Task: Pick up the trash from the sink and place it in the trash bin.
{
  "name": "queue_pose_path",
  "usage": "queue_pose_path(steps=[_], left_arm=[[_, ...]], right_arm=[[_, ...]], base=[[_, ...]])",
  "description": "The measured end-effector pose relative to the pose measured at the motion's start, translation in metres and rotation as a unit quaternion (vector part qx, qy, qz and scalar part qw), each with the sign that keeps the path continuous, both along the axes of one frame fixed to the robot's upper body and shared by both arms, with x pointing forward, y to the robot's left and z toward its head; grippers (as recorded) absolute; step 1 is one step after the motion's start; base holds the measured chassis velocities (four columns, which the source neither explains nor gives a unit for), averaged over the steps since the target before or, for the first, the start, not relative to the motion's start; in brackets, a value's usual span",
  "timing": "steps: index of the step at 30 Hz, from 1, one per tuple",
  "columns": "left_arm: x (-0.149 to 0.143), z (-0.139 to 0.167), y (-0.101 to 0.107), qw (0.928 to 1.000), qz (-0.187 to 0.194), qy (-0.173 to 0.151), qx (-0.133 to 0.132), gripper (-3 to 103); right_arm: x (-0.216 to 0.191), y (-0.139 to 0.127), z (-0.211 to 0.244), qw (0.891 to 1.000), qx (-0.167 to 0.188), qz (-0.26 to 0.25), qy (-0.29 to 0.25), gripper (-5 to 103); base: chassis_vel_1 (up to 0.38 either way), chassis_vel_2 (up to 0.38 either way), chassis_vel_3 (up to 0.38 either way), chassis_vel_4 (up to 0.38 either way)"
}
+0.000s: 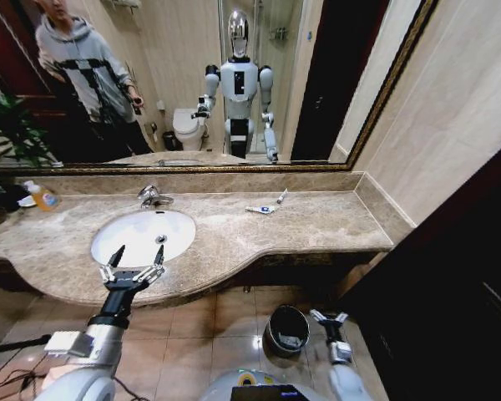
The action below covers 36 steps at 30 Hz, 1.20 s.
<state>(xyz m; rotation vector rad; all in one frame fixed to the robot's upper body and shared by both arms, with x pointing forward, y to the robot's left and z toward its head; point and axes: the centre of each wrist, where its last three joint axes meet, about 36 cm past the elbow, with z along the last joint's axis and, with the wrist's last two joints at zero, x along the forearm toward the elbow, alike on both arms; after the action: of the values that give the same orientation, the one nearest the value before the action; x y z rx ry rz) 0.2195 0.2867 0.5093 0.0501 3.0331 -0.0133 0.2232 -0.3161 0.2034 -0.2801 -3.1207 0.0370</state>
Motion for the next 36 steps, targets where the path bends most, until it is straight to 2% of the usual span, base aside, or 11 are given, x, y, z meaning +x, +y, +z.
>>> queue_pose_path(steps=[3, 7, 12, 15, 20, 23, 25, 26, 29, 34, 36], left_arm=[[0.0, 0.0, 0.0, 1.0, 0.0, 0.0, 0.0, 100], [0.0, 0.0, 0.0, 1.0, 0.0, 0.0, 0.0, 100], [0.0, 0.0, 0.0, 1.0, 0.0, 0.0, 0.0, 100], [0.0, 0.0, 0.0, 1.0, 0.0, 0.0, 0.0, 100], [0.0, 0.0, 0.0, 1.0, 0.0, 0.0, 0.0, 100], [0.0, 0.0, 0.0, 1.0, 0.0, 0.0, 0.0, 100], [0.0, 0.0, 0.0, 1.0, 0.0, 0.0, 0.0, 100], [0.0, 0.0, 0.0, 1.0, 0.0, 0.0, 0.0, 100], [0.0, 0.0, 0.0, 1.0, 0.0, 0.0, 0.0, 100], [0.0, 0.0, 0.0, 1.0, 0.0, 0.0, 0.0, 100], [0.0, 0.0, 0.0, 1.0, 0.0, 0.0, 0.0, 100]], right_arm=[[-0.023, 0.011, 0.049, 1.0, 0.005, 0.01, -0.014, 100], [-0.05, 0.04, 0.145, 0.998, 0.012, 0.055, -0.039, 100], [-0.044, 0.054, 0.184, 0.996, 0.004, 0.085, -0.041, 100], [-0.018, 0.069, 0.224, 0.994, 0.03, 0.091, -0.051, 100], [0.002, 0.069, 0.246, 0.989, 0.056, 0.128, -0.047, 100], [0.024, 0.056, 0.247, 0.982, 0.046, 0.179, -0.039, 100], [0.029, 0.053, 0.247, 0.981, 0.041, 0.188, -0.036, 100], [0.047, 0.04, 0.246, 0.976, 0.024, 0.216, -0.031, 100], [0.076, 0.029, 0.247, 0.971, 0.012, 0.236, -0.04, 100], [0.113, 0.032, 0.25, 0.97, 0.02, 0.237, -0.056, 100], [0.148, 0.038, 0.249, 0.964, 0.021, 0.259, -0.06, 100]], base=[[0.0, 0.0, 0.0, 0.0], [0.0, 0.0, 0.0, 0.0], [0.0, 0.0, 0.0, 0.0], [0.0, 0.0, 0.0, 0.0], [0.0, 0.0, 0.0, 0.0], [0.0, 0.0, 0.0, 0.0], [0.0, 0.0, 0.0, 0.0], [0.0, 0.0, 0.0, 0.0], [0.0, 0.0, 0.0, 0.0], [0.0, 0.0, 0.0, 0.0], [0.0, 0.0, 0.0, 0.0]])
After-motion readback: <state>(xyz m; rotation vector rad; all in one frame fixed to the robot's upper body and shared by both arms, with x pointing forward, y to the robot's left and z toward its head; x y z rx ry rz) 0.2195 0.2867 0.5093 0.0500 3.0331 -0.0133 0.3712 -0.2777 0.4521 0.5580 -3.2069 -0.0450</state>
